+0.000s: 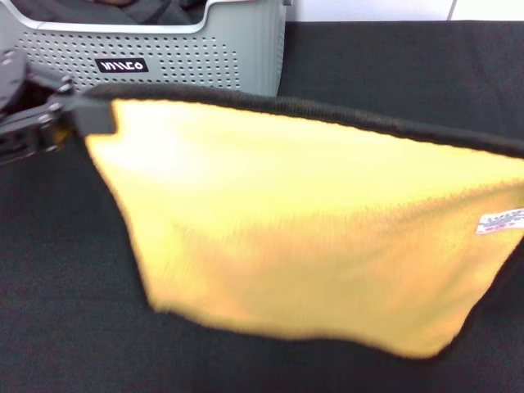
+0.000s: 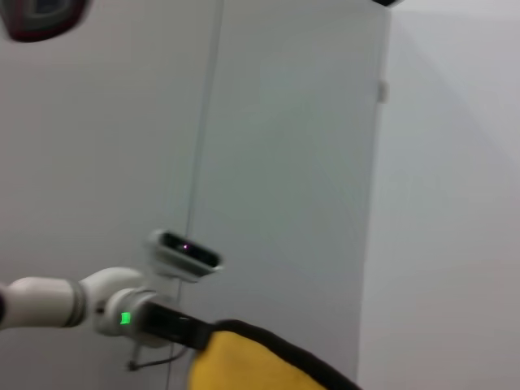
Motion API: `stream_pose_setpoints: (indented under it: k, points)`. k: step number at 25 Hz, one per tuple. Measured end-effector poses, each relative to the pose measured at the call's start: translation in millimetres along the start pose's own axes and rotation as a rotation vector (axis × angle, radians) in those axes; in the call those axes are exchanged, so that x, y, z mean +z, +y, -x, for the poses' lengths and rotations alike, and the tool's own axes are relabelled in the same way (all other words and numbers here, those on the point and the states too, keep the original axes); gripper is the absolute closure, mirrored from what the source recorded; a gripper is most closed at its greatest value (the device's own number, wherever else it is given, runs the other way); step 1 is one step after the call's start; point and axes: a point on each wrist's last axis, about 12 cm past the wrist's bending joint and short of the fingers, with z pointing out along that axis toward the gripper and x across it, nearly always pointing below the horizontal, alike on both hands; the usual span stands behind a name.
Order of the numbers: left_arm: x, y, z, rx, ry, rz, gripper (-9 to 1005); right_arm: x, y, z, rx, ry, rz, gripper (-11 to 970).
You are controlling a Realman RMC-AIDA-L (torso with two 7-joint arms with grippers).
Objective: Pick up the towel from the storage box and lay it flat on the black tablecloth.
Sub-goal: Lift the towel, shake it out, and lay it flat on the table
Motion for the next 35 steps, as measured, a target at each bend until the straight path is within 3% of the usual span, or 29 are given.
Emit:
stream_pose_setpoints:
  k: [3,7,14,18,23,27,35]
  points:
    - [-6,-4.6,-5,-0.046,-0.008,-0.001,868,-4,-9.4,-8,0.051,0.011,-0.03,881]
    - [-12,6.6,-22,-0.121,0.002,0.072,866,13,-37.4,-39,0.171,0.024,-0.006,874]
    - [7,59.8,-60,-0.226,0.137,0.268,861,63,-76.3,-101,0.373,0.126,0.04,861]
    - [19,83.0,-61,-0.223,0.205,0.354,858,79,-91.4,-118,0.369,0.179,-0.005,854]
    - [24,103.6,-55,-0.21,0.252,0.45,854,91,-112.4,-121,0.309,0.231,-0.075,845]
    - [28,113.7,-56,-0.203,0.303,0.504,851,103,-125.7,-129,0.315,0.303,-0.102,838]
    - [41,122.3,-64,-0.199,0.365,0.532,845,127,-126.8,-150,0.34,0.431,-0.112,823]
